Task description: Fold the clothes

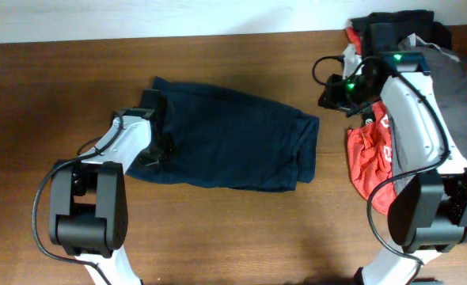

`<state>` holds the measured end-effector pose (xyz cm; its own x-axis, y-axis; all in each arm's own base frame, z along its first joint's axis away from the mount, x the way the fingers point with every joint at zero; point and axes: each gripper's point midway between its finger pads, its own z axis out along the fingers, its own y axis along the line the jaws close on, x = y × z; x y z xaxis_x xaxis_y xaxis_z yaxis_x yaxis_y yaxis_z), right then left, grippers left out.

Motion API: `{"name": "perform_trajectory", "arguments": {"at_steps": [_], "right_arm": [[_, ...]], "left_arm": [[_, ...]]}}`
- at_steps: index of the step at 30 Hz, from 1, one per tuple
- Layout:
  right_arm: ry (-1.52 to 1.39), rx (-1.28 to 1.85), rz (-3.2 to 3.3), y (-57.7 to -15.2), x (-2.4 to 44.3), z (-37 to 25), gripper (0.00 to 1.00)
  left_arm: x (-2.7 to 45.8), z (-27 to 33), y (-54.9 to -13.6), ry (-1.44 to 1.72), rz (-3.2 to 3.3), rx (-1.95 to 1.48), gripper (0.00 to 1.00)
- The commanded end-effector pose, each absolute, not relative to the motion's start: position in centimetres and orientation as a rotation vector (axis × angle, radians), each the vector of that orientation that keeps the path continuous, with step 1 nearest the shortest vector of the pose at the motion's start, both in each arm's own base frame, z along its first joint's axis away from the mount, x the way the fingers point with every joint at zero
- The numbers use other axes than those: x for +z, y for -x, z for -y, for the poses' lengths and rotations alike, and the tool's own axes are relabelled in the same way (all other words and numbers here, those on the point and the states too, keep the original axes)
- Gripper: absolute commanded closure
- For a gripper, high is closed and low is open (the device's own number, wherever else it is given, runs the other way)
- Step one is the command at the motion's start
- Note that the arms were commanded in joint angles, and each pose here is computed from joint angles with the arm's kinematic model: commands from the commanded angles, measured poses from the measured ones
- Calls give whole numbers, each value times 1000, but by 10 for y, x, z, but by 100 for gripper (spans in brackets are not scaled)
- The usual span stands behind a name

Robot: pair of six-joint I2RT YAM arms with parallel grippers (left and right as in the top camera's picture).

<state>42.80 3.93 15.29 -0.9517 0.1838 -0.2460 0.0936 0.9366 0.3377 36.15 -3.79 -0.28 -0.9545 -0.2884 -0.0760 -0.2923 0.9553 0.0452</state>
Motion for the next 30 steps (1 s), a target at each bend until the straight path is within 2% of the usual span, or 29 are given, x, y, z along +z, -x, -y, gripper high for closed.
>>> {"name": "perform_trajectory", "arguments": {"at_steps": [1,3,10,12,14,18,21,22,25,26,27,30], "right_arm": [[-246,570,-2819,-418,157,-38,57],[-282,612,-2847,-410,147,-39,53],[-396,638,-2939,-385,112,-38,51],[-399,640,-2951,-382,108,-39,52],[-404,640,-2962,-379,105,-39,52],[-317,637,-2987,-372,96,-40,52],[-305,639,-3007,-364,80,-40,52],[-307,640,-3011,-361,72,-40,53],[-312,643,-3018,-356,60,-41,69],[-312,642,-3019,-354,57,-41,74],[-311,641,-3017,-354,54,-41,76],[-306,639,-3011,-355,52,-41,76]], "left_arm": [[-32,47,-329,512,-3175,30,91],[-29,47,-333,504,-3167,24,99],[13,56,-369,193,-3109,-15,97],[31,57,-382,105,-3064,-27,80],[43,59,-393,35,-3023,-34,59],[57,52,-411,-95,-2955,50,49],[60,31,-422,-180,-2902,239,46],[62,24,-428,-233,-2873,306,47],[65,15,-439,-277,-2827,343,57],[66,13,-441,-266,-2818,340,64],[67,11,-444,-251,-2811,326,78],[66,4,-447,-220,-2806,303,96]]}}
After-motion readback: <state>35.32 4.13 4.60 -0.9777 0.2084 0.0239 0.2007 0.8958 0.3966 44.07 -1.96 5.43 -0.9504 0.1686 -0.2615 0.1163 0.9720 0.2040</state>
